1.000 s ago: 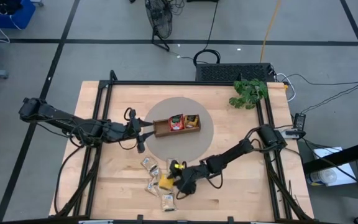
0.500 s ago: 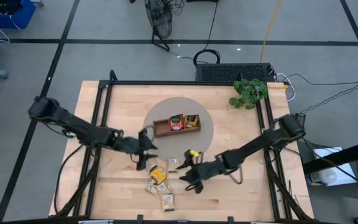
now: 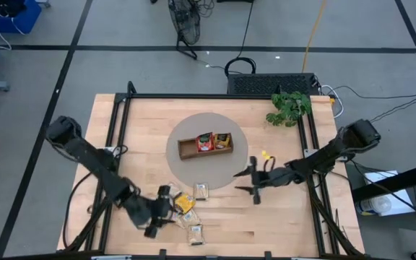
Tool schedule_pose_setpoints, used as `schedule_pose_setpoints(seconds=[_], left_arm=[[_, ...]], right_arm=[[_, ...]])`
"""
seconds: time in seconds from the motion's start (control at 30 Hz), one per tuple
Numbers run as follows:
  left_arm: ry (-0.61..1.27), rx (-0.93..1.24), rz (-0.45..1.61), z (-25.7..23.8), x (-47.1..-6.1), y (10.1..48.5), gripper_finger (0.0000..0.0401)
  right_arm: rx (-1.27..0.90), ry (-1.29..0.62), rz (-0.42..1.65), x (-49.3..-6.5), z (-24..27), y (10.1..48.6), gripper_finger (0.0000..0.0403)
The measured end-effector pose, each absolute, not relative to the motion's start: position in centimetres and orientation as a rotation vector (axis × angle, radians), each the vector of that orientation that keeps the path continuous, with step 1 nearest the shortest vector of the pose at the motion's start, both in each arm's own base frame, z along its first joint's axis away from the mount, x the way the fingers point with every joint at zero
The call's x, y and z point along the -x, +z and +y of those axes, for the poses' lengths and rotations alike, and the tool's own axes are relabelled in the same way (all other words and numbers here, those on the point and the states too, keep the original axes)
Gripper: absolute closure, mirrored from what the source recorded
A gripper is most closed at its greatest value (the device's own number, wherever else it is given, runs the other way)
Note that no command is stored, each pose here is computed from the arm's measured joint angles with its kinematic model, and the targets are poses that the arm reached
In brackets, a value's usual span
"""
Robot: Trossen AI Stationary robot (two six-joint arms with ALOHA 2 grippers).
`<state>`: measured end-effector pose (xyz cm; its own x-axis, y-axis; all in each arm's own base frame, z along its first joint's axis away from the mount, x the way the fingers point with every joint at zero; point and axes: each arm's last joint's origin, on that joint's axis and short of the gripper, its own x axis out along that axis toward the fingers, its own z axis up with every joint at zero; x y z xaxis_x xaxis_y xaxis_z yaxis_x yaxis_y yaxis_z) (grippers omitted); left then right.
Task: Pick & Place Tea
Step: Put the yellow tea bag into the wooden organizer
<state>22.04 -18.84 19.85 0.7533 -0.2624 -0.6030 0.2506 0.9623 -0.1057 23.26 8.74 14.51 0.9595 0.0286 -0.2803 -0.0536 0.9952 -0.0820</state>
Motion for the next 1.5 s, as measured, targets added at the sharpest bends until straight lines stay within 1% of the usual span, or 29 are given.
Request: schedule_pose_setpoints(seconds=[0.13,0.27,0.33,0.43,0.53,0.6,0.67,0.77,0.93,1.23,1.5], left_arm=[[-0.159,-0.085,0.724,-22.0,-22.9,20.6,0.0235],[-0.070,-0.272,0.813,-24.8,-24.9,21.0,0.0235],[-0.034,-0.376,0.902,-25.6,-25.7,20.1,0.0235],[-0.019,-0.504,1.095,-26.0,-26.5,17.9,0.0235],[0.009,-0.584,1.292,-25.8,-26.4,15.9,0.0235],[0.060,-0.614,1.366,-25.5,-26.3,14.9,0.0235],[0.106,-0.634,1.375,-25.4,-26.2,14.5,0.0235],[0.154,-0.678,1.329,-25.3,-26.3,14.4,0.0235],[0.167,-0.753,1.285,-25.2,-26.4,14.5,0.0235],[0.196,-0.754,1.280,-24.6,-26.9,14.5,0.0235],[0.224,-0.761,1.302,-23.4,-26.8,13.2,0.0235]], right_arm=[[0.067,-0.051,0.245,-21.6,7.6,13.3,0.0211],[0.057,-0.105,0.198,-20.7,6.9,13.1,0.0211],[0.065,-0.120,0.171,-20.6,6.8,13.3,0.0211],[0.086,-0.121,0.154,-20.6,6.7,13.4,0.0211],[0.102,-0.120,0.129,-20.7,6.7,13.7,0.0211],[0.106,-0.120,0.124,-20.7,6.7,13.7,0.0211],[0.101,-0.120,0.112,-20.7,6.7,13.9,0.0211],[0.097,-0.120,0.114,-20.7,6.7,13.8,0.0211],[0.090,-0.120,0.112,-20.7,6.7,13.9,0.0211],[0.090,-0.120,0.112,-20.7,6.7,13.9,0.0211],[0.090,-0.117,0.112,-20.7,6.7,13.9,0.0211]])
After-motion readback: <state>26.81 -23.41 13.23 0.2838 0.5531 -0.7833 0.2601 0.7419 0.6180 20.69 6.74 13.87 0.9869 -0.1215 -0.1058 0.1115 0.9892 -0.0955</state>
